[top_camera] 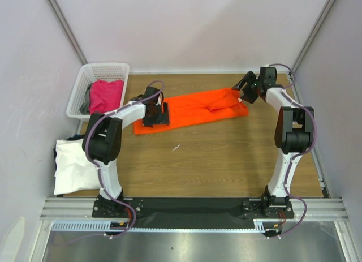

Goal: Fold and stack the t-shirts
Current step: Fold the tshirt

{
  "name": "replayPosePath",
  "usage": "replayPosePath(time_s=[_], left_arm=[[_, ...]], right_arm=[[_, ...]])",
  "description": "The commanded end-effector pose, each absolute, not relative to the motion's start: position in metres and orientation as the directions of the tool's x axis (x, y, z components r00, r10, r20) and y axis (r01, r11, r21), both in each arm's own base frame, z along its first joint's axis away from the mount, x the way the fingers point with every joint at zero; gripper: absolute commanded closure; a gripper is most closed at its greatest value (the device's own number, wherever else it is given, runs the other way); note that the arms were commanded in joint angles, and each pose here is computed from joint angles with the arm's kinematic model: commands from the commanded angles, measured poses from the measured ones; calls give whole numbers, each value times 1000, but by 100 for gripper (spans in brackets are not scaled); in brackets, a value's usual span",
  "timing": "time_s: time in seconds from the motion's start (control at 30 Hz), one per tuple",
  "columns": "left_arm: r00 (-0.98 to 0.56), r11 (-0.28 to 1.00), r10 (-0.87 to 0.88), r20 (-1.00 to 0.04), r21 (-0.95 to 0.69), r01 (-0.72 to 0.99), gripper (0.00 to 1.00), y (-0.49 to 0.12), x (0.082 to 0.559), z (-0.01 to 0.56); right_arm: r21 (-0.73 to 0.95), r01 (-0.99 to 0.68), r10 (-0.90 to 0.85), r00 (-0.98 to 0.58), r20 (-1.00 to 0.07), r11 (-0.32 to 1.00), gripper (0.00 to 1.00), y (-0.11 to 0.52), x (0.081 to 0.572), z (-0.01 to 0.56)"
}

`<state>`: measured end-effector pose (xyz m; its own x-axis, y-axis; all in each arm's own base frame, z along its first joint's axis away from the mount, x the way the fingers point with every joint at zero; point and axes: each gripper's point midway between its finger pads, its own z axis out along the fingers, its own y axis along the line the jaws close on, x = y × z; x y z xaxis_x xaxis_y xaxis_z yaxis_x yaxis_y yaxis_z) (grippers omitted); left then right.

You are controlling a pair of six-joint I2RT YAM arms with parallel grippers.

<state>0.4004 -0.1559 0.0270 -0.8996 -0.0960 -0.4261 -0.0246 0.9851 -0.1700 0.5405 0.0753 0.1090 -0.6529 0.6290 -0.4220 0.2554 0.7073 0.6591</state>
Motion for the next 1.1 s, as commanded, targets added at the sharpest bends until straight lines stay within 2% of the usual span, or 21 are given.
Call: replayPosePath(time_s=[0.0, 0.07, 0.1, 0.17, 0.27, 0.43, 0.6, 1.07], left_arm=[[-852, 986, -79, -518, -164, 8, 15, -154, 416, 78], [-829, 984, -86, -553, -180, 18, 12, -158, 423, 98], [-820, 982, -89, -565, -185, 22, 5, -158, 426, 104], [-799, 980, -93, -594, -196, 31, 2, -161, 432, 121], [-778, 978, -100, -620, -207, 39, 1, -162, 437, 136], [-761, 974, -107, -640, -221, 50, 1, -163, 440, 151], [-751, 972, -126, -648, -233, 38, 1, -155, 439, 159], [-736, 962, -166, -657, -272, 26, 0, -138, 441, 176]], right_arm=[[697, 390, 747, -583, -319, 602, 25, 90, 526, 124], [734, 392, 794, -512, -326, 554, 22, 90, 525, 138], [728, 427, 810, -503, -303, 537, 18, 89, 514, 122], [752, 432, 840, -455, -295, 498, 15, 90, 513, 127], [751, 444, 847, -449, -285, 488, 10, 97, 514, 117], [780, 417, 861, -419, -290, 466, 10, 104, 530, 115], [758, 458, 869, -403, -288, 464, 10, 103, 540, 100], [718, 505, 868, -398, -298, 479, 3, 107, 532, 79]])
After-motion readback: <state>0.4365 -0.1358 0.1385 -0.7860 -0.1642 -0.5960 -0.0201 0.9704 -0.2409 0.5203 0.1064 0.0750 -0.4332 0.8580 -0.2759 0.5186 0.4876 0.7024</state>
